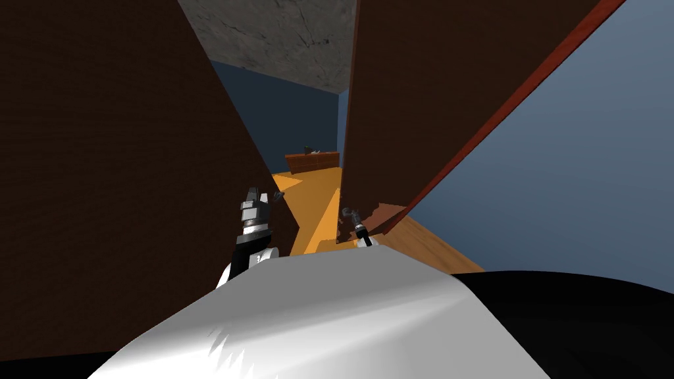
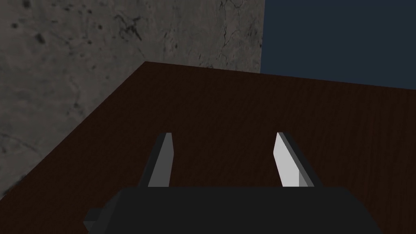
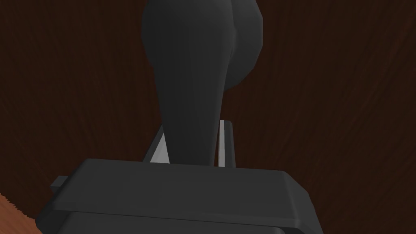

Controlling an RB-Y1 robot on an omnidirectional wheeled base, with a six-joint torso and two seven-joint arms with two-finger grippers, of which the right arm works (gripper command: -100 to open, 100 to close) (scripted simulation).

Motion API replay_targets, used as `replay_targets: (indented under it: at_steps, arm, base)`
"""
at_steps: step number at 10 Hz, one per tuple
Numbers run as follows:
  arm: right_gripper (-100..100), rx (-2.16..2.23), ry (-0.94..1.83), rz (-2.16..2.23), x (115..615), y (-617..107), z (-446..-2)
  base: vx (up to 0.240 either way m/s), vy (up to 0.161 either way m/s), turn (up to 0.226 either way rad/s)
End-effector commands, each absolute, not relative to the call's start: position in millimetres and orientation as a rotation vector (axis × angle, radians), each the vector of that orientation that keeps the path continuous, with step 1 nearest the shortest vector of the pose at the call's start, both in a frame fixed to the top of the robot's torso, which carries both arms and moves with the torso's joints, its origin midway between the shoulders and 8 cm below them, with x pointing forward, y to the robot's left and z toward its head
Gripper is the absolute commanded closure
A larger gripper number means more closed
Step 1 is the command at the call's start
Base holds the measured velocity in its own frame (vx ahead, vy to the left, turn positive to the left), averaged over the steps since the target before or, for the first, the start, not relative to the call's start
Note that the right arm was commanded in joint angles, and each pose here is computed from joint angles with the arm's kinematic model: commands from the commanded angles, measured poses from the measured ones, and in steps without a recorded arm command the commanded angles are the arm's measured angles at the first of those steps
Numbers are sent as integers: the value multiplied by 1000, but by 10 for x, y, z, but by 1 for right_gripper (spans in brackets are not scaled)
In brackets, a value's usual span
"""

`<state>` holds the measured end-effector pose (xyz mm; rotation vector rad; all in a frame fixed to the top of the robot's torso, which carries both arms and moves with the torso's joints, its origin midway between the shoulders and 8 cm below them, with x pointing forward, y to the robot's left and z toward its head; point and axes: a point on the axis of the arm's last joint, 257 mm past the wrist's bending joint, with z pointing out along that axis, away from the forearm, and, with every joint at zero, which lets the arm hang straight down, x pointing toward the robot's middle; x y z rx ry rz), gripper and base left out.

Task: Push the door open

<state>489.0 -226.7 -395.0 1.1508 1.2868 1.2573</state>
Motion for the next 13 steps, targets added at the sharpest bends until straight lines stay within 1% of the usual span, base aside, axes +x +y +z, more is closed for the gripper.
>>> replay_targets:
  at_steps: [1,3,8,11,13]
  arm:
    - [100,1151,1249,1233,4967,-2426,-3871]
    - [100,1168,1229,1214,4971,-2501,-3875]
    - [100,1220,1175,1169,4968,-2660,-3898]
    - [100,1242,1155,1155,4961,-2696,-3914]
    - [100,1238,1140,1121,4953,-2904,-3894]
  base:
    - [208,131,-82]
    - [148,87,-36]
    - [186,131,-82]
    - [159,77,-44]
    - [98,6,-46]
